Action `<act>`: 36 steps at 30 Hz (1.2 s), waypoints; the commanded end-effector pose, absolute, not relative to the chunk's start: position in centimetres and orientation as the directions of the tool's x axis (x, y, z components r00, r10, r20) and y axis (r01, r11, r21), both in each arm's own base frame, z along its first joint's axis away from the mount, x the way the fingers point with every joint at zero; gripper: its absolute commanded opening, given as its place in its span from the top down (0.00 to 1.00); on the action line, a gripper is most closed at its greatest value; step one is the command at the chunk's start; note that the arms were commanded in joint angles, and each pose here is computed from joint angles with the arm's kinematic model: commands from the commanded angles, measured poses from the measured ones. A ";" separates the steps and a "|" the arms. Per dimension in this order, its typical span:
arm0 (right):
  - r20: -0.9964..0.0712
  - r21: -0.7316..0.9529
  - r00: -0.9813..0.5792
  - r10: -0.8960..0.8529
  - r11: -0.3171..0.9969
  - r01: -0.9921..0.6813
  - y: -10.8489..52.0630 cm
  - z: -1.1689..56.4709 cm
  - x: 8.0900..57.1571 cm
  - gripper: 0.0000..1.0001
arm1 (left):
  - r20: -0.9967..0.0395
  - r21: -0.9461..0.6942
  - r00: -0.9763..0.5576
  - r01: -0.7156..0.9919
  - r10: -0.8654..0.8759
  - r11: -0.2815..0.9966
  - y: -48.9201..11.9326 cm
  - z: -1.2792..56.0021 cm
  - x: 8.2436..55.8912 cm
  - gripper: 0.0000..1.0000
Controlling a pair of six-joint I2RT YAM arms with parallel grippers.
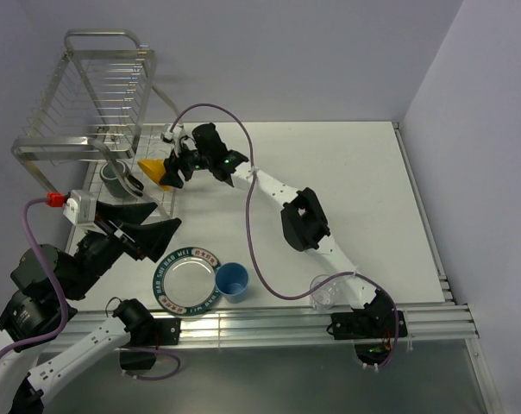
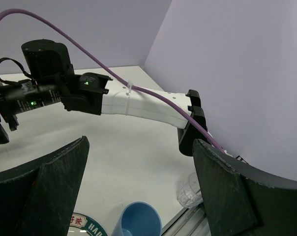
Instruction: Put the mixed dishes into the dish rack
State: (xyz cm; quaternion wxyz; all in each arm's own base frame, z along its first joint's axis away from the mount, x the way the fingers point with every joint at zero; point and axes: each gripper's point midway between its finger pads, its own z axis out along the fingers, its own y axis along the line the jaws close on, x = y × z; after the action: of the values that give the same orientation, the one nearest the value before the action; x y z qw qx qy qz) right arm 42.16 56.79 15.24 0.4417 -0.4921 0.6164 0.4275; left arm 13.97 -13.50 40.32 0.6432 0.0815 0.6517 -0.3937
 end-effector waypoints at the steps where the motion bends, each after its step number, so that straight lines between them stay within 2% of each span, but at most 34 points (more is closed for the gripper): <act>1: -0.982 0.037 -0.057 -0.182 0.113 -0.993 58.0 18.1 41.2 0.69 | -0.905 -0.387 -0.124 0.635 -0.406 0.669 -13.6 41.3 13.9 0.07; 2: -0.982 0.036 -0.056 -0.180 0.110 -0.993 58.1 18.1 41.1 0.61 | -0.906 -0.386 -0.123 0.635 -0.405 0.669 -13.6 41.3 13.9 0.07; 4: -0.982 0.032 -0.053 -0.179 0.114 -0.993 58.3 18.1 41.0 0.52 | -0.906 -0.384 -0.121 0.637 -0.406 0.668 -13.6 41.4 13.9 0.07; 5: -0.983 0.029 -0.049 -0.178 0.114 -0.993 58.4 18.2 41.0 0.42 | -0.907 -0.383 -0.122 0.636 -0.403 0.670 -13.6 41.3 13.9 0.07; 7: -0.983 0.030 -0.051 -0.177 0.117 -0.993 58.4 18.2 41.0 0.36 | -0.907 -0.382 -0.119 0.635 -0.404 0.672 -13.6 41.3 14.0 0.07; 8: -0.983 0.032 -0.053 -0.176 0.121 -0.992 58.5 18.2 41.1 0.26 | -0.908 -0.382 -0.121 0.634 -0.402 0.672 -13.6 41.2 14.0 0.07; 10: -0.984 0.034 -0.056 -0.171 0.128 -0.991 58.5 18.3 41.2 0.20 | -0.908 -0.383 -0.124 0.634 -0.401 0.672 -13.7 41.1 14.0 0.07; 13: -0.984 0.037 -0.061 -0.165 0.144 -0.989 58.5 18.3 41.6 0.04 | -0.909 -0.383 -0.130 0.633 -0.395 0.673 -13.9 40.9 14.2 0.07; 14: -0.985 0.042 -0.066 -0.159 0.145 -0.988 58.5 18.5 41.6 0.02 | -0.909 -0.383 -0.130 0.634 -0.395 0.672 -13.9 41.0 14.2 0.07; 27: -0.985 0.023 -0.051 -0.164 0.170 -0.985 58.0 18.5 42.2 0.00 | -0.908 -0.392 -0.145 0.626 -0.393 0.674 -14.3 40.4 14.6 0.07; 30: -0.986 0.009 -0.045 -0.161 0.217 -0.976 57.4 19.5 42.7 0.00 | -0.908 -0.392 -0.141 0.613 -0.394 0.686 -14.0 40.4 14.8 0.07; 36: -0.994 0.046 -0.082 -0.075 0.394 -0.918 53.7 23.8 44.6 0.00 | -0.906 -0.407 -0.153 0.575 -0.395 0.710 -13.5 40.4 15.2 0.07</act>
State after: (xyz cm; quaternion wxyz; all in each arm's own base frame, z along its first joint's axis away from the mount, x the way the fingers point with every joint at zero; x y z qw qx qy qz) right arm 42.97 55.67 13.64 0.4563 -0.4520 0.6606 0.3886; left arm 14.74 -13.89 39.42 0.6381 0.0809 0.6636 -0.3821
